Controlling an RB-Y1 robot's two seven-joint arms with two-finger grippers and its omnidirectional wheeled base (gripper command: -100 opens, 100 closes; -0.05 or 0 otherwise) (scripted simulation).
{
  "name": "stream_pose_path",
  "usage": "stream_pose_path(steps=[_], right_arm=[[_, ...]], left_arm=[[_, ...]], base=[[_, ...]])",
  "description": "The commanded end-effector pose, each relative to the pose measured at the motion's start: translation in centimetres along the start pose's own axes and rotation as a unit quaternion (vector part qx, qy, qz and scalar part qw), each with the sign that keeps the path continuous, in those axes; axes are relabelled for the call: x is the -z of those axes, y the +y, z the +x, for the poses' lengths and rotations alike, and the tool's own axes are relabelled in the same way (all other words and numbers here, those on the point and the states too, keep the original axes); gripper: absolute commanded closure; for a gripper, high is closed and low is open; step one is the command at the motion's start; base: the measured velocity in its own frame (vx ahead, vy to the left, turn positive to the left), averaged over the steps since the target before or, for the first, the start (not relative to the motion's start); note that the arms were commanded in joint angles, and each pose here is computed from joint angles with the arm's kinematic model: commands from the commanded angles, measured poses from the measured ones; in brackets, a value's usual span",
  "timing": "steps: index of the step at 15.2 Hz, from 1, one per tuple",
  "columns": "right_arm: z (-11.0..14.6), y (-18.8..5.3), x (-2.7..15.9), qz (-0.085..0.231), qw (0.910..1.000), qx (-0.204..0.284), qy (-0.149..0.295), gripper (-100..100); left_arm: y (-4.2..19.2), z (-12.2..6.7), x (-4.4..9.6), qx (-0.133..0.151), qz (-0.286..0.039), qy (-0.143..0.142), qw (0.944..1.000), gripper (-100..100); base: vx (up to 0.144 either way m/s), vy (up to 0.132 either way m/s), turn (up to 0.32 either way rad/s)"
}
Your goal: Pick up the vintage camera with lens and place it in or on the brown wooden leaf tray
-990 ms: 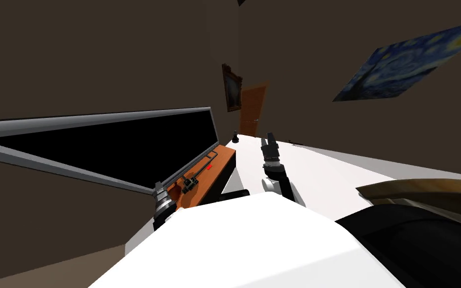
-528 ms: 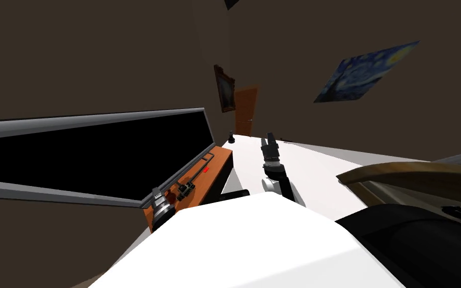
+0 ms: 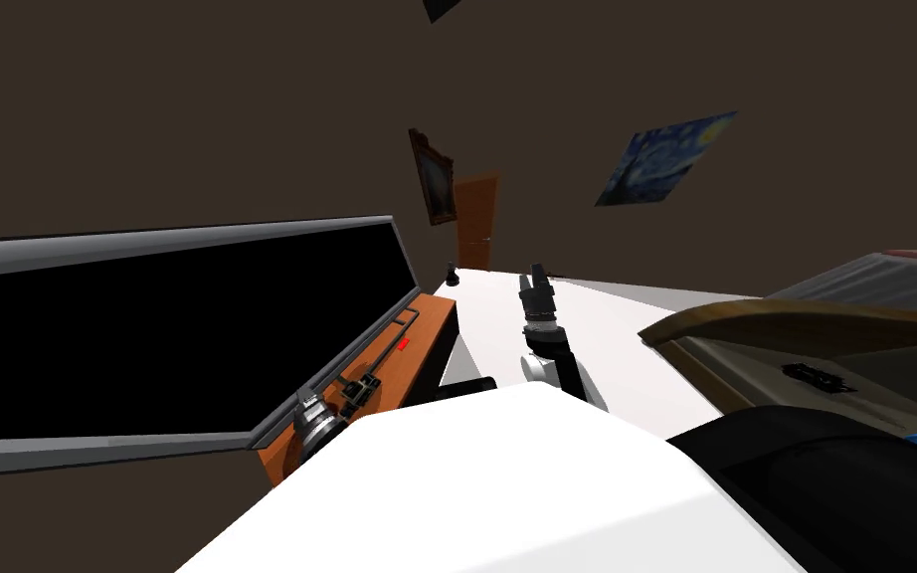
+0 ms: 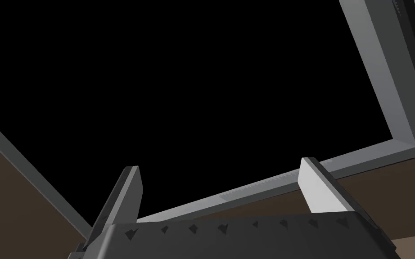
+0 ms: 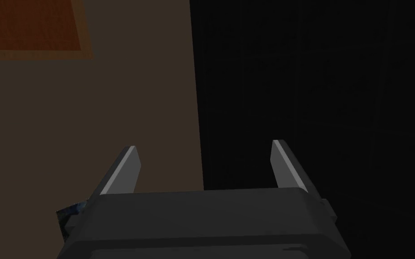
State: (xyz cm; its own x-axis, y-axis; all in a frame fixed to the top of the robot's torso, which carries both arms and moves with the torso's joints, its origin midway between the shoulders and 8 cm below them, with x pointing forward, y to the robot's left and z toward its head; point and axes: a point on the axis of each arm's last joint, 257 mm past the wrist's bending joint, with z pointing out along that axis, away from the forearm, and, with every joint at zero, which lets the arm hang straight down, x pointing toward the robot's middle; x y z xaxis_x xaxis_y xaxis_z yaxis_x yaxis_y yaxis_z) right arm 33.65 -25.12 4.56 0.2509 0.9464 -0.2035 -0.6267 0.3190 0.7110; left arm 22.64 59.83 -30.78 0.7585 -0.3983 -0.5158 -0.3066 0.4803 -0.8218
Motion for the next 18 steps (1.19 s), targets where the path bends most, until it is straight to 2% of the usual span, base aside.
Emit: stream_pose_path(steps=[1,3,4,7,8,10,11,13,14,16,17,18], right_arm=[[0.0,0.0,0.0,0.000,1.0000,0.000,0.000,0],[0.0,0.0,0.0,0.000,1.0000,0.000,0.000,0],[0.0,0.0,0.0,0.000,1.0000,0.000,0.000,0],[0.0,0.0,0.0,0.000,1.0000,0.000,0.000,0],[0.0,0.0,0.0,0.000,1.0000,0.000,0.000,0],[0.0,0.0,0.0,0.000,1.0000,0.000,0.000,0],[0.0,0.0,0.0,0.000,1.0000,0.000,0.000,0],[0.0,0.0,0.0,0.000,1.0000,0.000,0.000,0],[0.0,0.0,0.0,0.000,1.0000,0.000,0.000,0],[0.0,0.0,0.0,0.000,1.0000,0.000,0.000,0],[0.0,0.0,0.0,0.000,1.0000,0.000,0.000,0],[0.0,0.0,0.0,0.000,1.0000,0.000,0.000,0]], left_arm=[[1.8,-1.2,0.7,-0.020,-0.020,-0.020,0.9994,-100],[2.5,-1.1,1.1,-0.025,-0.029,-0.016,0.9991,-100],[3.3,-2.1,1.3,-0.040,-0.040,-0.038,0.9977,-100],[4.5,-2.0,2.1,-0.048,-0.053,-0.031,0.9970,-100],[5.2,-3.0,2.3,-0.062,-0.065,-0.052,0.9946,-100],[6.4,-2.9,3.1,-0.070,-0.079,-0.045,0.9934,-100],[7.2,-3.8,3.6,-0.085,-0.092,-0.063,0.9901,-100],[8.2,-3.7,4.4,-0.092,-0.104,-0.057,0.9887,-100],[9.3,-4.5,5.3,-0.110,-0.123,-0.071,0.9837,-100],[9.8,-4.5,5.7,-0.113,-0.129,-0.068,0.9829,-100],[10.4,-5.2,6.3,-0.127,-0.142,-0.084,0.9781,-100],[11.1,-5.2,7.0,-0.132,-0.152,-0.079,0.9764,-100]], base=[[0.008,0.004,-0.178],[0.022,0.034,-0.212],[-0.017,0.030,-0.246],[0.002,0.030,-0.129],[-0.006,0.008,-0.145],[0.003,0.017,-0.217],[0.003,0.025,-0.260],[0.002,0.028,-0.188],[-0.003,0.022,-0.245],[-0.005,0.024,-0.174],[-0.003,0.019,-0.233],[-0.003,0.026,-0.239]])
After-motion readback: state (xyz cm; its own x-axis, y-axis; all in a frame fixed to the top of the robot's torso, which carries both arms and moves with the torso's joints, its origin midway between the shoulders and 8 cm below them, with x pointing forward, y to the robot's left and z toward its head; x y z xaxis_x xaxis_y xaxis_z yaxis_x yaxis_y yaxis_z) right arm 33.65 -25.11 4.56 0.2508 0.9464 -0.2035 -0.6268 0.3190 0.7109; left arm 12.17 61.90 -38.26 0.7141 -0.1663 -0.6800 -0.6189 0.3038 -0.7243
